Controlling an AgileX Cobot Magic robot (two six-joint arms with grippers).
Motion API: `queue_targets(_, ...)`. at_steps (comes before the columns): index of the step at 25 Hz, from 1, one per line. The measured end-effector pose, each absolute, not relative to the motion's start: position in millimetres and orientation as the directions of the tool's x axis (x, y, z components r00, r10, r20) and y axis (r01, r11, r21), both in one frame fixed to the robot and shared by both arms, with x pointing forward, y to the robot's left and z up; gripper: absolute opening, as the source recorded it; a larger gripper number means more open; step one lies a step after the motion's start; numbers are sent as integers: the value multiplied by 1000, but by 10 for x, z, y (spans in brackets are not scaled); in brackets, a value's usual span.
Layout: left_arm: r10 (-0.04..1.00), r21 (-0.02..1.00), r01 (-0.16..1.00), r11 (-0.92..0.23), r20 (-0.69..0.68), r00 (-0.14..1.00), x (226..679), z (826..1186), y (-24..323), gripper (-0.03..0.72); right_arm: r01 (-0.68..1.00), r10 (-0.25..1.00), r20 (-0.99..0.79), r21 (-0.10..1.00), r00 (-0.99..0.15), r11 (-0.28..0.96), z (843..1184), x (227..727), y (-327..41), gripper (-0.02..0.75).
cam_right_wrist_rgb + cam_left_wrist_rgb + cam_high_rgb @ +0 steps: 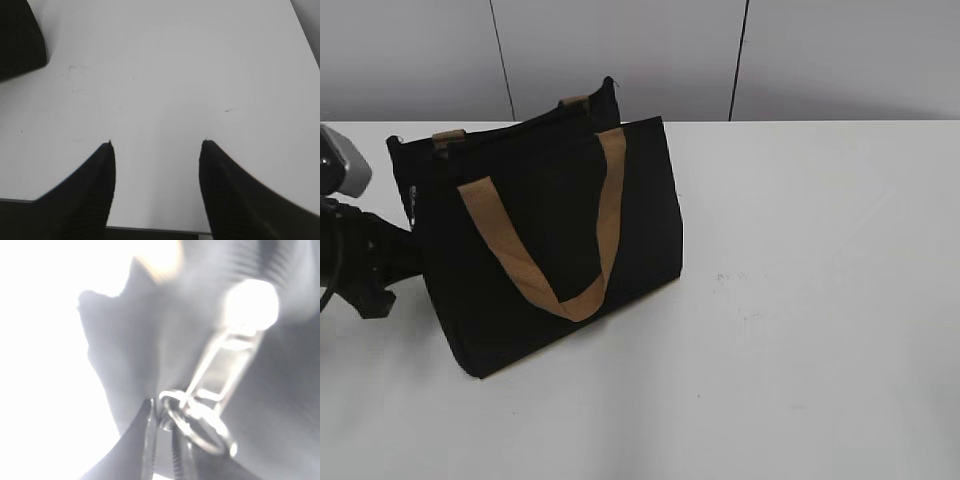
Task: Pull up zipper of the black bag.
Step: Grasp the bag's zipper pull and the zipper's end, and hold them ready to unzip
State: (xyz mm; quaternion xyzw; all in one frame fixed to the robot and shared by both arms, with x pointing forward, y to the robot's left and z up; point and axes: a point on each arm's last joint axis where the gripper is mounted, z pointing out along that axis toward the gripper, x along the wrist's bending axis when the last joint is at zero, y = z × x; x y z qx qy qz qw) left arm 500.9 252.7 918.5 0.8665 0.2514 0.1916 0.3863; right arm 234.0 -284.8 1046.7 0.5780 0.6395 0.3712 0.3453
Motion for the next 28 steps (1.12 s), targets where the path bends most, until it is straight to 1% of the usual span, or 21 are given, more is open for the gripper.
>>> queue_targets(3,625,775,281,-565,179,760,4992,9380,2556,47,514,995,4,857,-103,50,10543,2409,-2842,421)
queue_targets(7,680,783,271,-560,248,690,4939,9646,2614,44,530,989,4,844,-146,75,10781,2559,-2824,421)
queue_targets(11,696,800,225,-557,302,651,4794,9854,2627,38,570,979,62,819,-195,61,11036,2790,-2782,421)
queue_targets(15,699,809,184,-559,340,629,4610,9964,2628,36,594,947,117,800,-300,90,11283,3109,-2709,421)
queue_targets(19,703,823,123,-555,385,598,4493,10132,2626,36,558,902,145,821,-406,119,11552,3447,-2644,421)
queue_targets(24,711,836,66,-544,419,565,4394,10297,2623,35,537,834,168,826,-525,171,11719,4013,-2597,421)
queue_targets(28,702,846,25,-532,425,571,4348,10359,2596,34,475,764,121,841,-633,260,11840,4314,-2506,421)
